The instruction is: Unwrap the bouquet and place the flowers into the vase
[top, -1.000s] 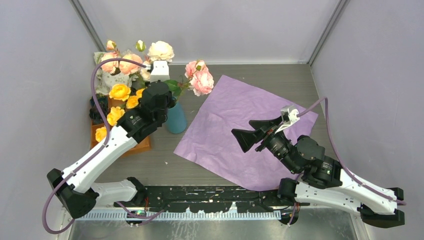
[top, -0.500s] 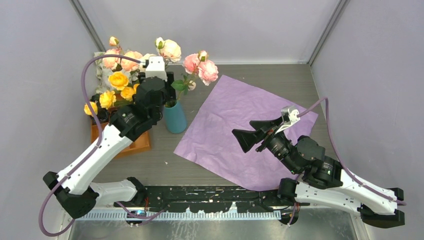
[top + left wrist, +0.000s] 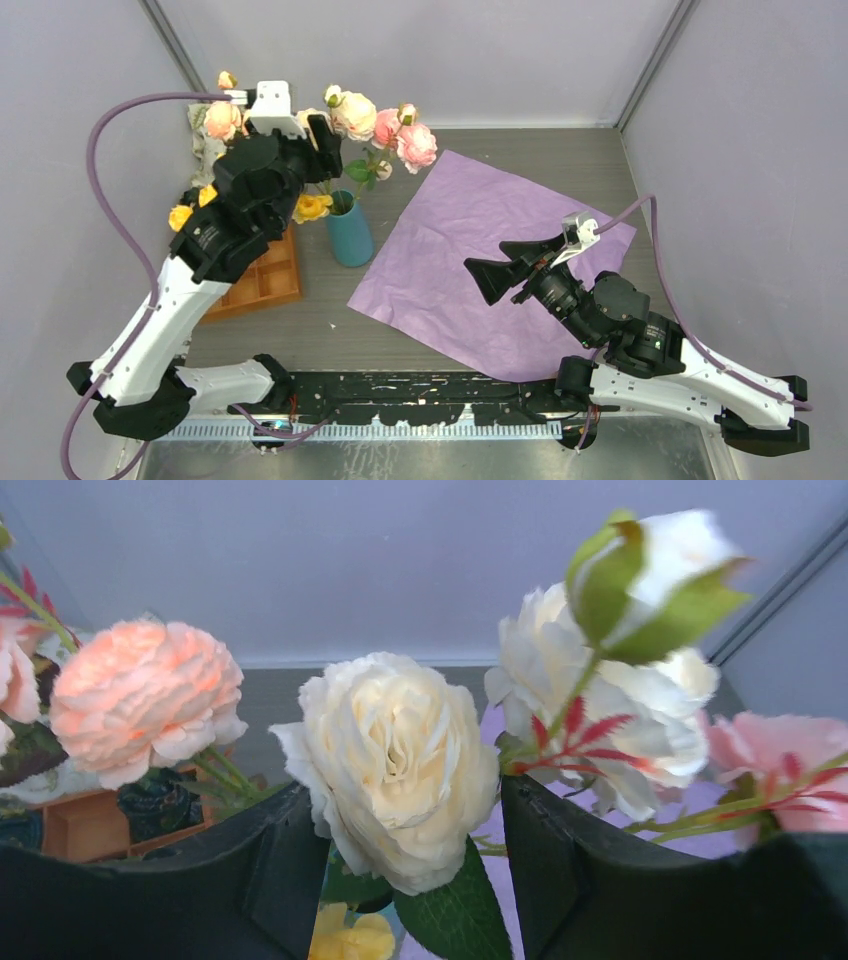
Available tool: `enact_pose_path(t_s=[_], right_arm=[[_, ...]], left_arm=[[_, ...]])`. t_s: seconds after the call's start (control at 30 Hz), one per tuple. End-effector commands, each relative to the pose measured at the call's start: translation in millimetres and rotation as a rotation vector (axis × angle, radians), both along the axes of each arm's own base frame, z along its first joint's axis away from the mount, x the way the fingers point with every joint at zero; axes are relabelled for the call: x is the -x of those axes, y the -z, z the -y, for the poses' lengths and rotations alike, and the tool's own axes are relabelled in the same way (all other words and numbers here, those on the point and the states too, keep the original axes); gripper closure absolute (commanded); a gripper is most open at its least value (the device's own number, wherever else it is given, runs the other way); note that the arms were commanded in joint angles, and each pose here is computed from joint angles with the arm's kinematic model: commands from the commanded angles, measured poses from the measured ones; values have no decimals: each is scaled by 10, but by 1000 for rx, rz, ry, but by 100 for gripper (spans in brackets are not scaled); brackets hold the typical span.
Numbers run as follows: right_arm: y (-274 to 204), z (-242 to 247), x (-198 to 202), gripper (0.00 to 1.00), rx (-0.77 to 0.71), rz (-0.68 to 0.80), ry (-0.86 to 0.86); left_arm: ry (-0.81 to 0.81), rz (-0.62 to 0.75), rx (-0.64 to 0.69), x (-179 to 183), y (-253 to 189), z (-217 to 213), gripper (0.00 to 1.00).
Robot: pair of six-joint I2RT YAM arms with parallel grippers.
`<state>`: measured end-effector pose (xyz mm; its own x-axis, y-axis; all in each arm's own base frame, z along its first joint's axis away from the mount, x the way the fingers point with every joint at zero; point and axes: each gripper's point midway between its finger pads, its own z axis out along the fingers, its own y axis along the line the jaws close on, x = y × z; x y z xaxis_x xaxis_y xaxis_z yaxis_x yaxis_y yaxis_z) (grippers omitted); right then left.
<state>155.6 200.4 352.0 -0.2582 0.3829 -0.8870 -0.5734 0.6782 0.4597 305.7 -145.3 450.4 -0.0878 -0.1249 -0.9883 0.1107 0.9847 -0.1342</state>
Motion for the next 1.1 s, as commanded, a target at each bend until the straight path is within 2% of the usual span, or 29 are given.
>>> enact_pose_path(t_s=[0.0, 0.1, 0.27, 0.43, 0.67, 0.87, 1.07], right_arm=[[-107, 16, -16, 1, -48, 5, 15], [-102, 63, -72, 1, -55, -6, 60], [-54, 362, -280, 1, -23, -63, 274], [-12, 621, -400, 0, 34, -85, 440], [-73, 1059, -432, 1, -14, -80, 621], [-87, 1504, -352, 0, -115, -67, 720], [-86, 1858, -266, 0, -155, -74, 793]], left_arm=[[78, 156, 135, 295, -756, -106, 38], [133, 224, 183, 455, -1087, -131, 38], [214, 358, 276, 865, -1676, -309, 38], [299, 450, 368, 1343, -1945, -529, 38], [307, 500, 481, 2021, -1636, -1102, 38], [88, 503, 569, 2504, -1046, -1989, 38], [-52, 470, 600, 2689, -634, -2417, 38]])
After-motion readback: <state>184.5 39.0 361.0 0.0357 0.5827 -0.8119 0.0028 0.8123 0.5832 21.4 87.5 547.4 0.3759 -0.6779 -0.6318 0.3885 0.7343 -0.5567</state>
